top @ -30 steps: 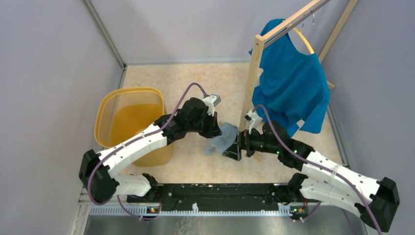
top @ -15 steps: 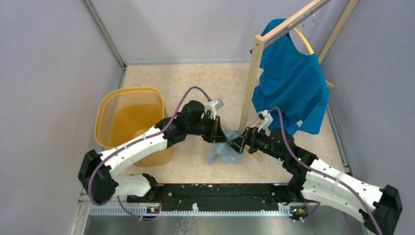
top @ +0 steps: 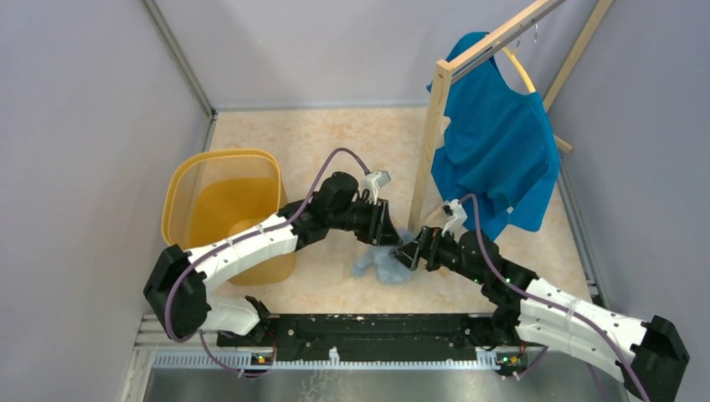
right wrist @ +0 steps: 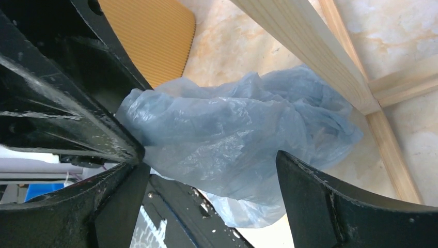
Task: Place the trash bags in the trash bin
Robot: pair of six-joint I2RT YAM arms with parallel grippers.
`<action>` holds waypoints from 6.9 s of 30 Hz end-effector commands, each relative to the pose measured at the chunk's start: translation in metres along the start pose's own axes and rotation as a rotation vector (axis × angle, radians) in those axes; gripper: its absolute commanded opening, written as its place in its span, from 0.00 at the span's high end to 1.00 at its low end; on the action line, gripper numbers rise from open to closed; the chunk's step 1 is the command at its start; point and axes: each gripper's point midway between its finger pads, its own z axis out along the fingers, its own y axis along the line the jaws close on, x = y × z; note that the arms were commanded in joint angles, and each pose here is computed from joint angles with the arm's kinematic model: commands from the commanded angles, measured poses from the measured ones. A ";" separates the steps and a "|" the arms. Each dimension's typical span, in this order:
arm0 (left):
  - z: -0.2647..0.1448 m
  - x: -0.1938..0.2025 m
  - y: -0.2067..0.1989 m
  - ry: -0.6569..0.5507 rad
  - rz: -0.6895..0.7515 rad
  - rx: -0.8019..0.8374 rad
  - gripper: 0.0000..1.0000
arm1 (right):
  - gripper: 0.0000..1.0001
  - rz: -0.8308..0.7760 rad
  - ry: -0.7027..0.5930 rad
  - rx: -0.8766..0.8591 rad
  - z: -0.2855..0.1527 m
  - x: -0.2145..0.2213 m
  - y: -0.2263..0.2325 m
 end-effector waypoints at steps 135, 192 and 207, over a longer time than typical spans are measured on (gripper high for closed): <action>-0.235 -0.120 -0.043 -0.692 0.560 -0.738 1.00 | 0.56 -0.081 -0.115 0.498 -0.043 -0.015 -0.095; -0.177 -0.136 -0.069 -0.760 0.259 -0.521 1.00 | 0.43 -0.161 0.108 -0.389 0.014 0.030 0.104; -0.163 -0.102 -0.120 -0.628 0.229 -0.168 1.00 | 0.69 0.085 -0.256 -0.002 0.037 -0.025 0.033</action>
